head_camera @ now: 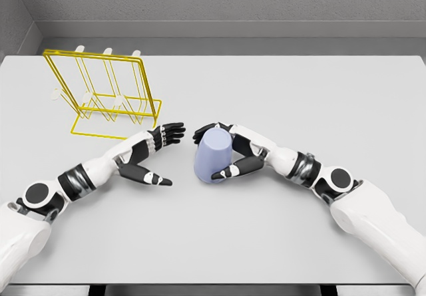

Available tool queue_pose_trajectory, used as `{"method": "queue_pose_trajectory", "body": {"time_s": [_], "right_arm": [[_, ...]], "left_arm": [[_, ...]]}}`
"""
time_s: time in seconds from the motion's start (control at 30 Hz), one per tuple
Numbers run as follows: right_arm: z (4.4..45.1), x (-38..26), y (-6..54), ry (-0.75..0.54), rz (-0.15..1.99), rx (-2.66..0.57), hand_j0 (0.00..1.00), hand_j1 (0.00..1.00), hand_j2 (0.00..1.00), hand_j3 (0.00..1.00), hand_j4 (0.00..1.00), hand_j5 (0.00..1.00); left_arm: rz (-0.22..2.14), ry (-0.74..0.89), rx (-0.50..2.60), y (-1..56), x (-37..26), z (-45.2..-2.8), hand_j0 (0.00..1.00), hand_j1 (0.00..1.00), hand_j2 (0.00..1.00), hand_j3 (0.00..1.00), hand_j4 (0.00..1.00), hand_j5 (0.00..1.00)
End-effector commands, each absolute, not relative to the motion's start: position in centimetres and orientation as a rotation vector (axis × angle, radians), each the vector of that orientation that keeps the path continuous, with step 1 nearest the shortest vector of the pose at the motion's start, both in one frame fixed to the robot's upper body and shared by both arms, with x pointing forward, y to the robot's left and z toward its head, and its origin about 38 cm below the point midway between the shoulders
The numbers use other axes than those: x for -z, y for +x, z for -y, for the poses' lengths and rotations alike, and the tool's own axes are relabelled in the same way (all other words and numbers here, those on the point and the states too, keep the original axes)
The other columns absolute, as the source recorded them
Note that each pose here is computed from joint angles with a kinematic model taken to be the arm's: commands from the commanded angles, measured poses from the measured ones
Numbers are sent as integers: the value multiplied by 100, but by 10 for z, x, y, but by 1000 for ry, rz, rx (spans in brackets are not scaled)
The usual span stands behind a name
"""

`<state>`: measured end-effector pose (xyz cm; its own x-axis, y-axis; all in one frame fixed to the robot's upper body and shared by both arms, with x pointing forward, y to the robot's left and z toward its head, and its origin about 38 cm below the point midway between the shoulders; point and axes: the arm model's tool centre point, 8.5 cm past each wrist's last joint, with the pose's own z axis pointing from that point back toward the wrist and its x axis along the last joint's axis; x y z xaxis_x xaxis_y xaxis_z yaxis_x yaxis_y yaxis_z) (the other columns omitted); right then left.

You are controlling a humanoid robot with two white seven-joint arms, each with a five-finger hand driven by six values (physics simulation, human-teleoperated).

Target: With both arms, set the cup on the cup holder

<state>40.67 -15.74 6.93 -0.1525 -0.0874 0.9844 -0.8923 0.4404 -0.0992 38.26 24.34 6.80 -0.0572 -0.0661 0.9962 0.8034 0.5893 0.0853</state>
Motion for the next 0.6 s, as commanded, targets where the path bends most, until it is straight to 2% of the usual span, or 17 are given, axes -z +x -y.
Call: {"method": "queue_pose_trajectory", "body": {"time_s": [0.0,0.17,0.57], "right_arm": [[158,-69,407,888,1569,-889,80,80,80,80,80,80],[157,-68,406,875,1566,-920,100,100,100,100,100,100],[160,-71,409,862,1573,-928,100,100,100,100,100,100]], "left_arm": [[1468,-668,797,383,-69,-244,100,100,100,100,100,100],[1463,-661,798,383,-68,-246,100,100,100,100,100,100],[1466,-665,795,383,-68,-245,100,100,100,100,100,100]]}}
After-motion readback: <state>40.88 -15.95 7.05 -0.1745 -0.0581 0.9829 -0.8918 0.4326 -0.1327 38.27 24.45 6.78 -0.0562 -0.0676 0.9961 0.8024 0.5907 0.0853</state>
